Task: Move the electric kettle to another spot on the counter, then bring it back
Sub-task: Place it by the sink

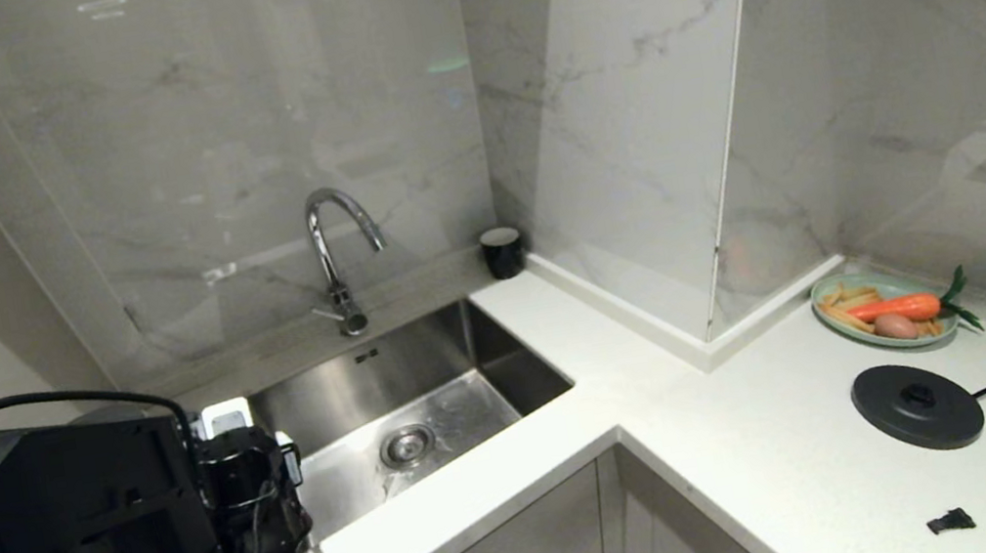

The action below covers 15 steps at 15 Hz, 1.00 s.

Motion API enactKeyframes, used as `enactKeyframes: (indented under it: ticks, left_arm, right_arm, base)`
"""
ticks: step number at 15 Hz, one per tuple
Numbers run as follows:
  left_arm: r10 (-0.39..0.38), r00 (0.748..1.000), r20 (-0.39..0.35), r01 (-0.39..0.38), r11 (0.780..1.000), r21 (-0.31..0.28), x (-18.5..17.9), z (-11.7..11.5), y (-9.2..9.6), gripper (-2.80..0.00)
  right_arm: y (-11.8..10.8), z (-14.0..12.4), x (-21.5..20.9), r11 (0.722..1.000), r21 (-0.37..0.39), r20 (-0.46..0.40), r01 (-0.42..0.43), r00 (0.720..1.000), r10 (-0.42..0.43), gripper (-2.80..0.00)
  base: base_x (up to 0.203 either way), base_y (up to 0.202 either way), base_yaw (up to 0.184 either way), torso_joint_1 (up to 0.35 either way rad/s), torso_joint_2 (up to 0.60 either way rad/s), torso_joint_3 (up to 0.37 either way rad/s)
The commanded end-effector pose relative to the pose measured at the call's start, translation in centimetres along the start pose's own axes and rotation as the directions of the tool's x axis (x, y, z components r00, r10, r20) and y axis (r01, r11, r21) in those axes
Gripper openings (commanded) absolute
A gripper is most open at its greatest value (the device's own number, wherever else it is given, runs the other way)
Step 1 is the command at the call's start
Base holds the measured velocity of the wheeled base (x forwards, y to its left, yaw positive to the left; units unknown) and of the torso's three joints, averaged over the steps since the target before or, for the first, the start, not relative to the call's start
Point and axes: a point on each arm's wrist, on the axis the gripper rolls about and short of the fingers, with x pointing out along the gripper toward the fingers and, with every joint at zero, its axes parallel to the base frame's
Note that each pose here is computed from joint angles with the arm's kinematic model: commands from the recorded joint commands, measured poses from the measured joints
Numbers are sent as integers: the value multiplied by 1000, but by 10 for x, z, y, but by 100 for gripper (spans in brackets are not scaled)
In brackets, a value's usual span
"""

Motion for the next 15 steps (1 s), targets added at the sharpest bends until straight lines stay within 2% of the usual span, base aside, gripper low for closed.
enactKeyframes:
  ticks: [1, 3, 6, 12, 15]
  left_arm:
    - [-6, 999, 36, 6, 1000, -7, 3, 6, -6, 0]
    - [2, 998, 60, -1, 1000, -15, 7, 13, -7, 0]
    - [-16, 998, 64, 16, 1000, -13, -4, 18, -7, 0]
    - [-43, 997, 70, 43, 999, 4, -20, 16, -26, 0]
    - [-44, 997, 68, 44, 999, 8, -20, 14, -29, 0]
  right_arm:
    - [0, 0, 0, 1000, -1, -1, 0, 1000, 0, -280]
    - [0, 0, 0, 1000, 1, -1, 0, 1000, 0, -280]
    - [0, 0, 0, 1000, -1, -1, 0, 1000, 0, -280]
    - [0, 0, 0, 1000, 1, -1, 0, 1000, 0, -280]
    - [0, 0, 0, 1000, 1, -1, 0, 1000, 0, -280]
  base:
    - [0, 0, 0, 0, 0, 0]
    - [0, 0, 0, 0, 0, 0]
    - [0, 0, 0, 0, 0, 0]
    - [0, 0, 0, 0, 0, 0]
    - [0, 0, 0, 0, 0, 0]
